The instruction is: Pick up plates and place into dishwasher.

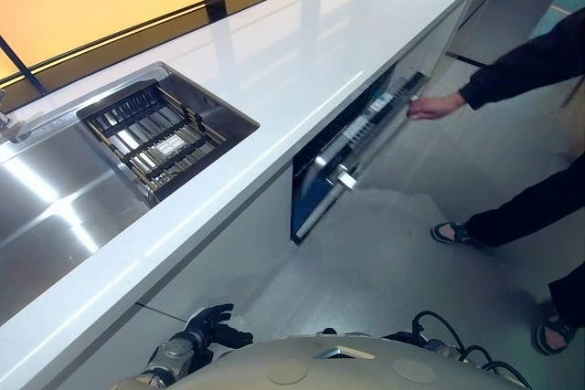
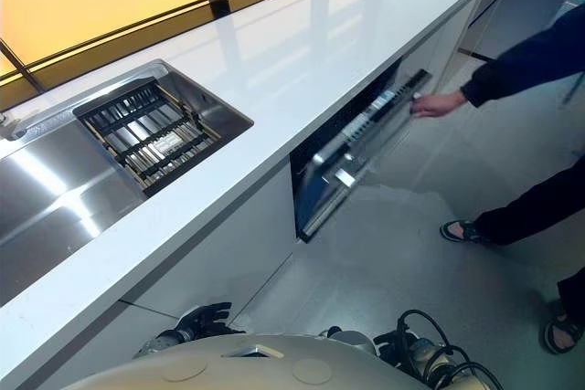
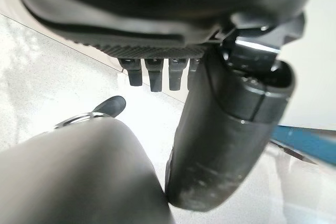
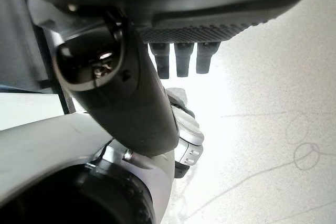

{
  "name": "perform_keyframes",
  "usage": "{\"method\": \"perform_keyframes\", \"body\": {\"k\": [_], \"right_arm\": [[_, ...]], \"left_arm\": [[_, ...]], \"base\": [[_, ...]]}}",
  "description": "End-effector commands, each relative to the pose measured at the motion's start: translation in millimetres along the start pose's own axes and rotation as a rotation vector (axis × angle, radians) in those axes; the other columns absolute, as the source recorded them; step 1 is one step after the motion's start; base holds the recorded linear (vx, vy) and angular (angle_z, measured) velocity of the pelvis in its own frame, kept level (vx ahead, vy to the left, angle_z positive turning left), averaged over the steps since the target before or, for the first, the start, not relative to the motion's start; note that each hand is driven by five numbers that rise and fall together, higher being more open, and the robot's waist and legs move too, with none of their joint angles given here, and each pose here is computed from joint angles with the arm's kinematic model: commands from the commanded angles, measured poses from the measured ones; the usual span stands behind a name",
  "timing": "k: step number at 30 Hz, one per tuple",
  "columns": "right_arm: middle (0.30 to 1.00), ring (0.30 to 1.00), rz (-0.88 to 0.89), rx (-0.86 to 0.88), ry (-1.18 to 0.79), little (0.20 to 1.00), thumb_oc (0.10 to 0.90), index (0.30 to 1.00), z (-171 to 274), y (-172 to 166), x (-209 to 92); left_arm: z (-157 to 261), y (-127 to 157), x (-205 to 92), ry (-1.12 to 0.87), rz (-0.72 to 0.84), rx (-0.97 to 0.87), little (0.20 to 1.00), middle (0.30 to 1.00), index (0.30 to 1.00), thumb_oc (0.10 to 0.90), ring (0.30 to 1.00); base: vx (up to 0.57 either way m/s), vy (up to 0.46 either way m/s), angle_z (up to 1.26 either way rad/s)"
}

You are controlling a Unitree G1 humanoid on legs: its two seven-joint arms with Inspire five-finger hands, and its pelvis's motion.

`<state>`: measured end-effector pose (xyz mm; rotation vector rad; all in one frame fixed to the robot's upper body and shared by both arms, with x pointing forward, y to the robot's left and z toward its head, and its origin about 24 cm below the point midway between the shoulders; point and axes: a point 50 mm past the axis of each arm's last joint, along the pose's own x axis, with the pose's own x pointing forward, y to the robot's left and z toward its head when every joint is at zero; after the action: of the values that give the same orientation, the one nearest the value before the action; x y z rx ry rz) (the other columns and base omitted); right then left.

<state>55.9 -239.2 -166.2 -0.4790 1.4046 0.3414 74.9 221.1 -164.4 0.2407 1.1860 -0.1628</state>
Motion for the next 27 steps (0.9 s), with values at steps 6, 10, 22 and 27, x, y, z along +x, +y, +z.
{"method": "perform_keyframes", "body": {"k": [6, 10, 22, 27], "right_arm": [[0.900, 0.900, 0.014, -0.064, -0.098, 0.900, 0.800, 0.900, 45.2, -6.3, 1.7], [0.900, 0.900, 0.013, -0.073, -0.100, 0.900, 0.800, 0.900, 44.6, -6.3, 1.6], [0.900, 0.900, 0.011, -0.117, -0.098, 0.900, 0.800, 0.900, 46.4, -9.2, 1.1], [0.900, 0.900, -0.001, -0.114, -0.086, 0.900, 0.800, 0.900, 46.0, -9.9, 1.2]], "left_arm": [[29.4, 6.0, 5.3, -0.070, -0.005, 0.090, 0.900, 0.900, 0.900, 0.800, 0.900], [28.5, 6.4, 5.1, -0.067, -0.006, 0.091, 0.900, 0.900, 0.900, 0.800, 0.900], [27.5, 7.8, 4.3, -0.069, -0.008, 0.101, 0.900, 0.900, 0.900, 0.800, 0.900], [30.7, 9.3, 4.8, -0.074, -0.005, 0.086, 0.900, 0.900, 0.900, 0.800, 0.900]], "base": [[0.00, 0.000, 0.00], [0.00, 0.000, 0.00], [0.00, 0.000, 0.00], [0.00, 0.000, 0.00]]}}
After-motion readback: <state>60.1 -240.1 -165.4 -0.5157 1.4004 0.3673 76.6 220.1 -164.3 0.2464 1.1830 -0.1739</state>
